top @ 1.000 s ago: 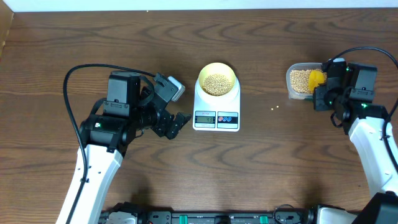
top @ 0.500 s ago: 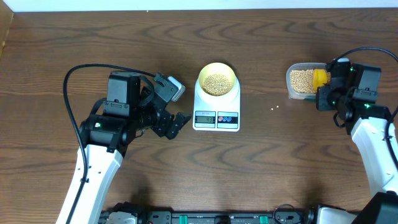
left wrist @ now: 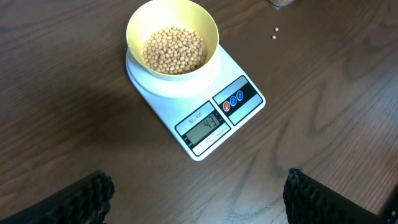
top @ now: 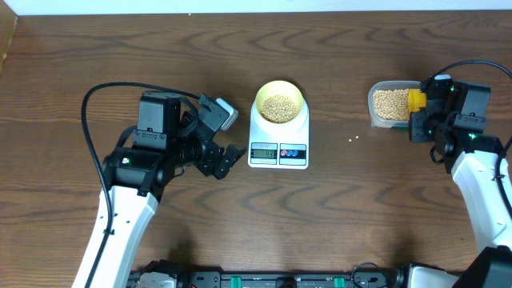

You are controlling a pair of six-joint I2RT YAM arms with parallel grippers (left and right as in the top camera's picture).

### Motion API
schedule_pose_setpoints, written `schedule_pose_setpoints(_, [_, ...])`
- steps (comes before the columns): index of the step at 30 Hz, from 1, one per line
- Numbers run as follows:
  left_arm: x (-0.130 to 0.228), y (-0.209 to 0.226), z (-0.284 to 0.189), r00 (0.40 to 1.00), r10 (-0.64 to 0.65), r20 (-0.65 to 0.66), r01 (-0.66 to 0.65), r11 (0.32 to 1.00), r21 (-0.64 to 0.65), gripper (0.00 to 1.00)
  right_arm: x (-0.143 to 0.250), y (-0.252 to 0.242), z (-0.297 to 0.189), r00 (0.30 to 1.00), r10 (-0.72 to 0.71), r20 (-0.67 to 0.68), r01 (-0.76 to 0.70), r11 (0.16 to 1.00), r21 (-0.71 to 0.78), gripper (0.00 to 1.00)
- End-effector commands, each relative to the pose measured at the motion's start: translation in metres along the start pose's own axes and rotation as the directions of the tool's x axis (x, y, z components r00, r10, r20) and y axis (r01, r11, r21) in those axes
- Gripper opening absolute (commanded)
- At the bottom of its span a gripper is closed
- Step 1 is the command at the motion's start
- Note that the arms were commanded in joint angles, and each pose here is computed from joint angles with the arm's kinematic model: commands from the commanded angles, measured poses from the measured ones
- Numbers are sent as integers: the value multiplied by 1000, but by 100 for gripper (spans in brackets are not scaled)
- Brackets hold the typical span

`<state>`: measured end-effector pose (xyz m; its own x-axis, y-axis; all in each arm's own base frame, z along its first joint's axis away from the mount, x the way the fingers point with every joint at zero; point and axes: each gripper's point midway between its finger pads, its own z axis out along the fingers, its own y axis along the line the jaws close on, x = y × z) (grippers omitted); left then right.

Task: Scoop item into bowl and weigh 50g on scale
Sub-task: 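Drag the yellow scoop through the soybeans in the tub with the right gripper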

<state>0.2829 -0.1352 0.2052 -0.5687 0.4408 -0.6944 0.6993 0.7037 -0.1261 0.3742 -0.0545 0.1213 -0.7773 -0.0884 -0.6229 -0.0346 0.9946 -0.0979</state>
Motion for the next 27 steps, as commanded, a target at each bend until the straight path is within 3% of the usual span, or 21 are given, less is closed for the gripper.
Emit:
schedule_pose_setpoints(1, [1,-2,2,1000,11,-3,-11,1000,12,89,5,-5,6,1000,-18,-23,19,1000,16,1])
schedule_pose_setpoints(8, [1,-2,2,1000,11,-3,-11,1000,12,89,23,1,30,995,-15,-98,13,1000,-21,1])
schedule_pose_setpoints(27, [1,-2,2,1000,11,-3,-11,1000,12,89,4,28,31,1000,-8,-2,8,983,-185,1])
